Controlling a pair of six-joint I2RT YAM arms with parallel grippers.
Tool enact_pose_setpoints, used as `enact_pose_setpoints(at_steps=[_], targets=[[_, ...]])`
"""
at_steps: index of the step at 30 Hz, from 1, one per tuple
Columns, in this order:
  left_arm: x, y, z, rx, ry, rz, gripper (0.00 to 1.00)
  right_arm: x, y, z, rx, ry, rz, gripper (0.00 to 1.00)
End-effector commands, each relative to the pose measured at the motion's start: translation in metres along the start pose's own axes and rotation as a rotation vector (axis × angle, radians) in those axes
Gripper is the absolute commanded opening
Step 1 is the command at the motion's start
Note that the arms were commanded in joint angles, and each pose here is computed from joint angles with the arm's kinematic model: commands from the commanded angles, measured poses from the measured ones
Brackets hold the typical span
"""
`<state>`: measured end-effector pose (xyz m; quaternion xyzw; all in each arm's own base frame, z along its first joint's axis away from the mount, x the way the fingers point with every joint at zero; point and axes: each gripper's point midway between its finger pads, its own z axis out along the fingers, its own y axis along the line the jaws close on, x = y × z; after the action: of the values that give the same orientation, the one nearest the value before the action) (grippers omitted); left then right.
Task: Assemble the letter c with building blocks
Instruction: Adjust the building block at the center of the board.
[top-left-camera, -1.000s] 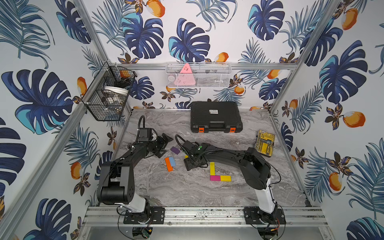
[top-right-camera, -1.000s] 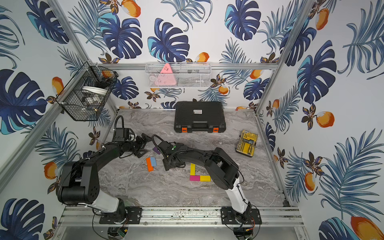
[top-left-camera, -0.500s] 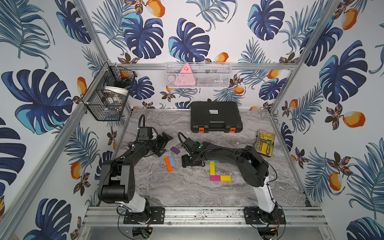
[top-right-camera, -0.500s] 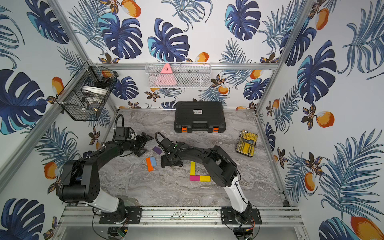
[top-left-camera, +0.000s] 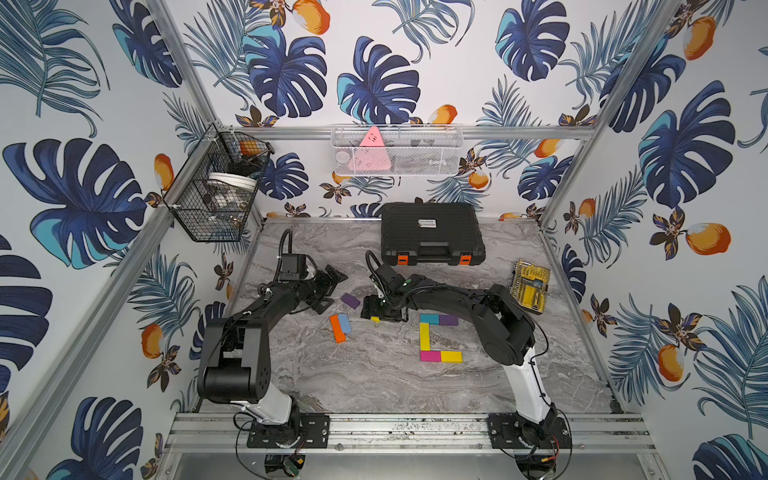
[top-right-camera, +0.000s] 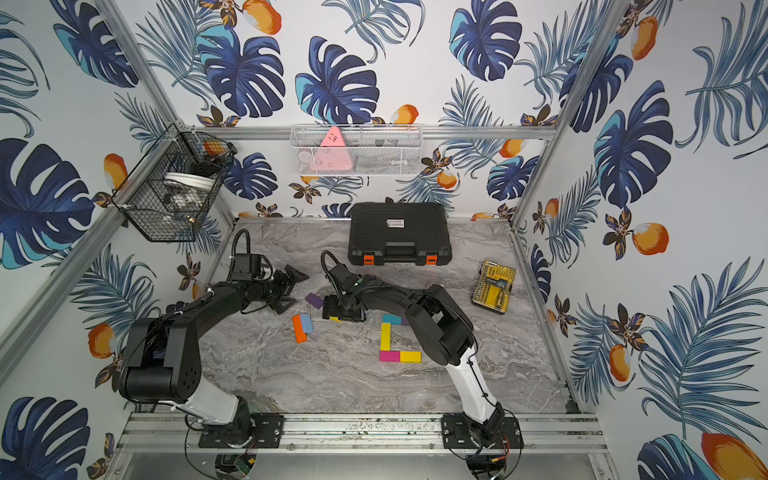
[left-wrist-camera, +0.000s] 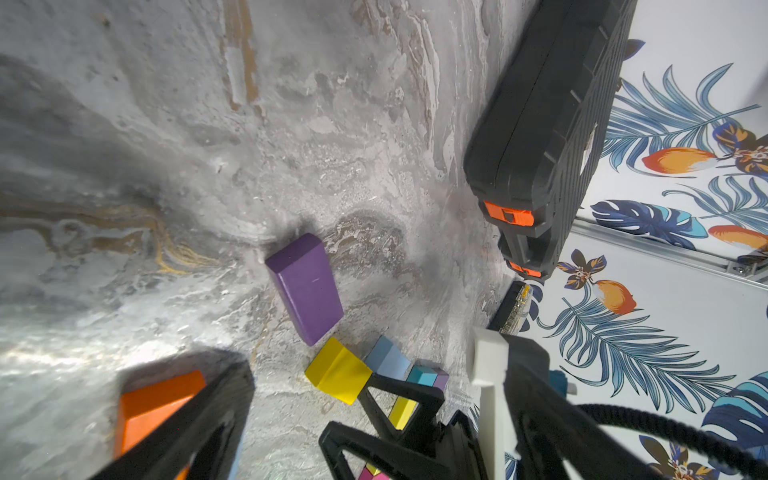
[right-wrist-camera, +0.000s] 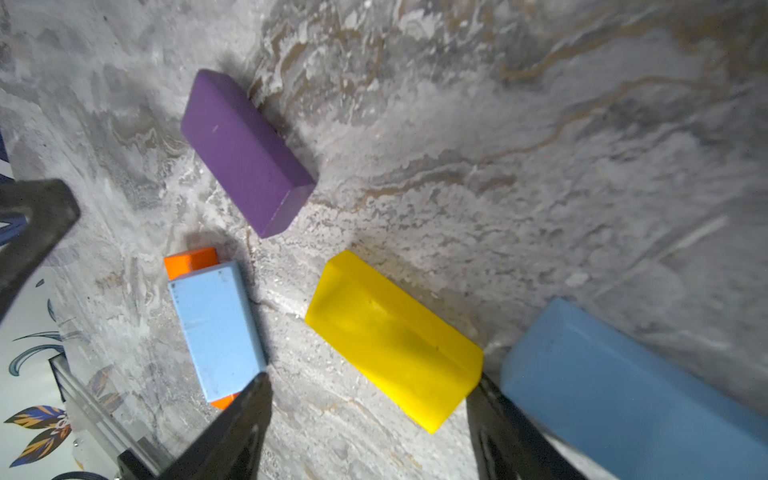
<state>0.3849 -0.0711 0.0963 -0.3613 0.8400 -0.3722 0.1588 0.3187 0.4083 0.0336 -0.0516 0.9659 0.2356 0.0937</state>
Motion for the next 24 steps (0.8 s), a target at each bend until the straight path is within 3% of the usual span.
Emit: enact_pose_setpoints(at_steps=[1,9,16,24], targets=[[0.002,-0.007,0.003,0.018,0.006,0.026,0.99,0.000,0.000,-0.013,-0.008,-0.003,-0.002,0.76],[0.019,-0.010,0.016,0.012,0.042,0.048,0.99,-0.022,-0.036,-0.045,0.161,-0.061,-0.087,0.75],[0.030,-0.010,0.028,-0.010,0.060,0.067,0.99,-0.035,-0.057,-0.043,0.278,-0.056,-0.187,0.66],[0.031,-0.010,0.034,-0.013,0.066,0.065,0.99,-0.032,-0.073,-0.037,0.345,-0.024,-0.311,0.64]])
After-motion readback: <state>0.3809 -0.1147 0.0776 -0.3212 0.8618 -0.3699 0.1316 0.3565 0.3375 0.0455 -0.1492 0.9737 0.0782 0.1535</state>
